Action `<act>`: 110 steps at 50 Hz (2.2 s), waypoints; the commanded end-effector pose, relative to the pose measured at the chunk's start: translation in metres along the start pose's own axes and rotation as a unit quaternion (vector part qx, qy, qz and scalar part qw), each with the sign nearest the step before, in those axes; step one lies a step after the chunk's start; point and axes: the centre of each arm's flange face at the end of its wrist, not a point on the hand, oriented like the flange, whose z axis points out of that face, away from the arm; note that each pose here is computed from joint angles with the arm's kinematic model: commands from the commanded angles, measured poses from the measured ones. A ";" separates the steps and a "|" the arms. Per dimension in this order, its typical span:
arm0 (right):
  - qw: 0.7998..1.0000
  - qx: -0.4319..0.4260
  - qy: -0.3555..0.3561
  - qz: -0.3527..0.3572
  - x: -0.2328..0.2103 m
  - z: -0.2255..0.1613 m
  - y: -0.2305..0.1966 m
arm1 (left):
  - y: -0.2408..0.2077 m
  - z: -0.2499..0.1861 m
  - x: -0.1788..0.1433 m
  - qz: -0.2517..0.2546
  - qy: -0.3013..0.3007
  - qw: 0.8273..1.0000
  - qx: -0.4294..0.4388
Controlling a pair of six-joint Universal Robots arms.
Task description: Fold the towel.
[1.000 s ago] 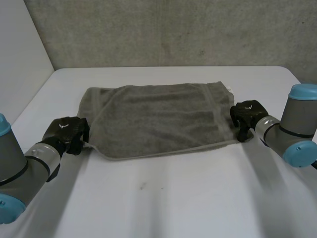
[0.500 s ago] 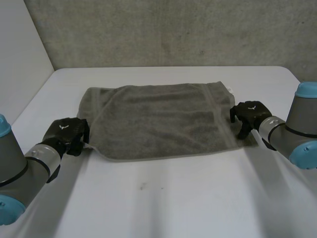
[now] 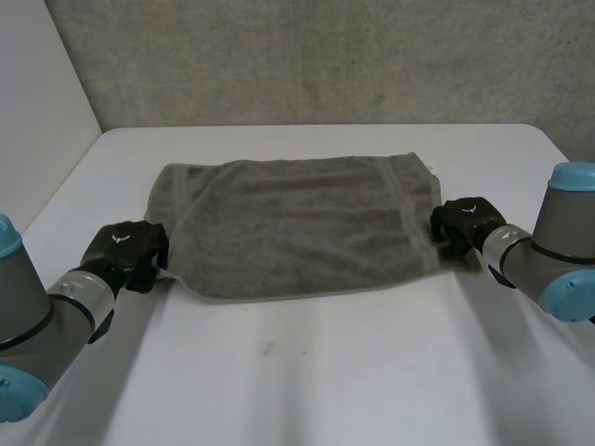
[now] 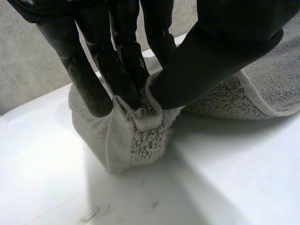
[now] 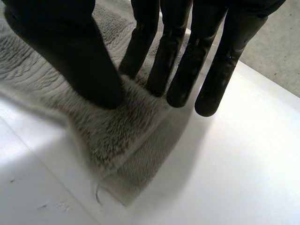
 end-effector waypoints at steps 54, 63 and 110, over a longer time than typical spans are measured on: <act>0.985 -0.155 -0.025 -0.076 0.056 -0.159 -0.030 | -0.033 -0.086 0.019 0.021 0.039 0.999 0.012; 0.990 -0.130 -0.011 -0.045 0.050 -0.083 -0.023 | -0.030 -0.013 0.011 0.042 0.045 0.998 0.010; 0.987 0.056 0.144 -0.038 0.070 0.047 -0.036 | -0.025 0.177 0.005 0.069 0.027 0.992 0.099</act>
